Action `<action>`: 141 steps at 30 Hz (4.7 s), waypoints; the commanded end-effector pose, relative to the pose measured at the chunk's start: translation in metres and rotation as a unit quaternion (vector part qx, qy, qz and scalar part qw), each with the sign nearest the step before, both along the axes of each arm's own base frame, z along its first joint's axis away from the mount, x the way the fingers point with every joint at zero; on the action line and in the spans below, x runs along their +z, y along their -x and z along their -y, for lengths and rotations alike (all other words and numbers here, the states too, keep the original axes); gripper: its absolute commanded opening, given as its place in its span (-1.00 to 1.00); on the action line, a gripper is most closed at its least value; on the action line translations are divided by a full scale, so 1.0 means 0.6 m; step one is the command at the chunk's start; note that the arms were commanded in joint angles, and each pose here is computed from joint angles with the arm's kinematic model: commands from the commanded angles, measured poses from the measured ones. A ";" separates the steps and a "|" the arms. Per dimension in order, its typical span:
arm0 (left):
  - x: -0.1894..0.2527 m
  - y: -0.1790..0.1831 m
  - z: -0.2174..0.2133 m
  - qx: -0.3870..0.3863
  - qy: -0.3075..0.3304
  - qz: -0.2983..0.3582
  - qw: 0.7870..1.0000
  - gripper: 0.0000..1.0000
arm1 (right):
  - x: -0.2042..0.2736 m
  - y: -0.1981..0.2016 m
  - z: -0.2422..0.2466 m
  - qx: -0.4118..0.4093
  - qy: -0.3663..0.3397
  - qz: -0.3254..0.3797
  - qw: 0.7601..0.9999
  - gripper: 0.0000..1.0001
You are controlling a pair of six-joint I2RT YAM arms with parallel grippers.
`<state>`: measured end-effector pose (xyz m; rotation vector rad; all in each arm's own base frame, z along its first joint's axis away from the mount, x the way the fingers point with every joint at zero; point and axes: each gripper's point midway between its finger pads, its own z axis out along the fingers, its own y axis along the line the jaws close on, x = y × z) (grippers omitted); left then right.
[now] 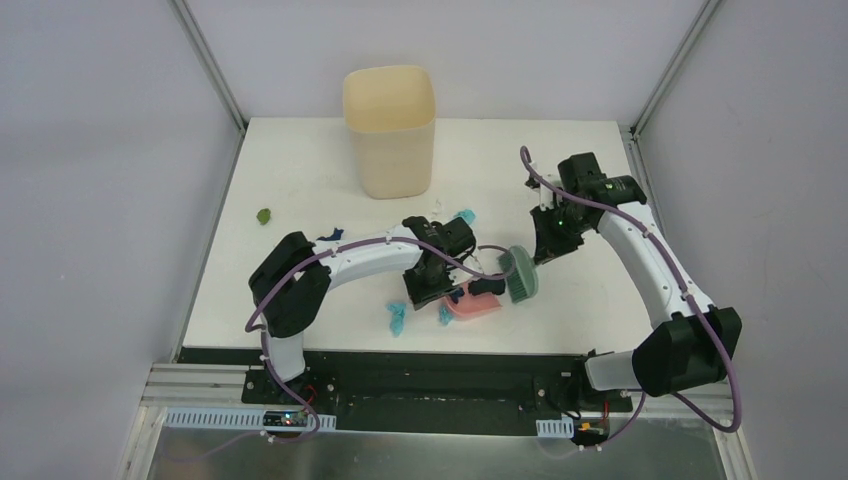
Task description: Sweep away the paper scraps from the table
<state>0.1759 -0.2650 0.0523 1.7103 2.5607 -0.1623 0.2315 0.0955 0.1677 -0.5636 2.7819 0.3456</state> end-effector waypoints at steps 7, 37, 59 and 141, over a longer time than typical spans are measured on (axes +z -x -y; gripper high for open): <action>0.030 -0.026 0.025 0.014 0.037 0.051 0.998 -1.00 | 0.071 0.001 -0.092 0.052 -0.149 0.024 0.987 -1.00; 0.088 -0.087 -0.078 0.161 0.028 0.062 0.985 -1.00 | 0.084 -0.272 -0.066 0.062 0.077 0.168 0.981 -1.00; 0.048 -0.107 -0.172 0.230 -0.046 0.024 0.972 -1.00 | -0.018 -0.341 -0.185 0.109 0.096 0.121 0.982 -1.00; 0.002 -0.055 -0.060 0.086 0.001 -0.024 0.996 -0.99 | 0.037 -0.073 -0.190 0.113 -0.177 -0.002 0.978 -1.00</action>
